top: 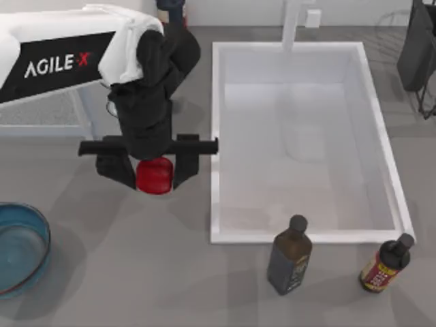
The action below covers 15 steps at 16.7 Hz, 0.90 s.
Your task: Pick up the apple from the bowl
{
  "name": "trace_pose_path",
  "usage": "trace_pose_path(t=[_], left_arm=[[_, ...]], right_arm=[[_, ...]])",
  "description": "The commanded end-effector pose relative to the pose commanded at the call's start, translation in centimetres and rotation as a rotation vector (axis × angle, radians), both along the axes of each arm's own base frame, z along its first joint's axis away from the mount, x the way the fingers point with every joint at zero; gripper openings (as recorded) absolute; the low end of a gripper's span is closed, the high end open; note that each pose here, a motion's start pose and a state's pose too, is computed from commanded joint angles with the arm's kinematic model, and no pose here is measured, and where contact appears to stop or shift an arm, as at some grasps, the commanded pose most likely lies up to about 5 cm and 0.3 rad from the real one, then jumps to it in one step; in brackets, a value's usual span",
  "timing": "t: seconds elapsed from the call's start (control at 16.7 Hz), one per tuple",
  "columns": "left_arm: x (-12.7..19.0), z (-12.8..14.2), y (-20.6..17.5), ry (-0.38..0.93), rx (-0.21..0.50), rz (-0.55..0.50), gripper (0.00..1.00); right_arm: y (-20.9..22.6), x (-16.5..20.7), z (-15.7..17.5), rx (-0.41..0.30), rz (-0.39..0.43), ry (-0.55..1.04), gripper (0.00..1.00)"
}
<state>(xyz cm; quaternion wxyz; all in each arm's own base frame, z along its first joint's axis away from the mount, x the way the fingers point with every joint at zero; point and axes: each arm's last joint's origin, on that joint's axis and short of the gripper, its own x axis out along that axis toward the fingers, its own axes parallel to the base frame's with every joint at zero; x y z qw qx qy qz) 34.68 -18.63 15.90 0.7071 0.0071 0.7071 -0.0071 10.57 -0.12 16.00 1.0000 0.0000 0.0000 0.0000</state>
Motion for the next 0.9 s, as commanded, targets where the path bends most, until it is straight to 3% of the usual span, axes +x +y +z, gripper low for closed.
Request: trace_pose_path(t=[0.54,0.9], left_arm=[[0.0,0.0,0.0,0.0,0.0,0.0,0.98],[0.0,0.0,0.0,0.0,0.0,0.0,1.0]], right_arm=[[0.0,0.0,0.0,0.0,0.0,0.0,1.0],[0.0,0.0,0.0,0.0,0.0,0.0,1.0]])
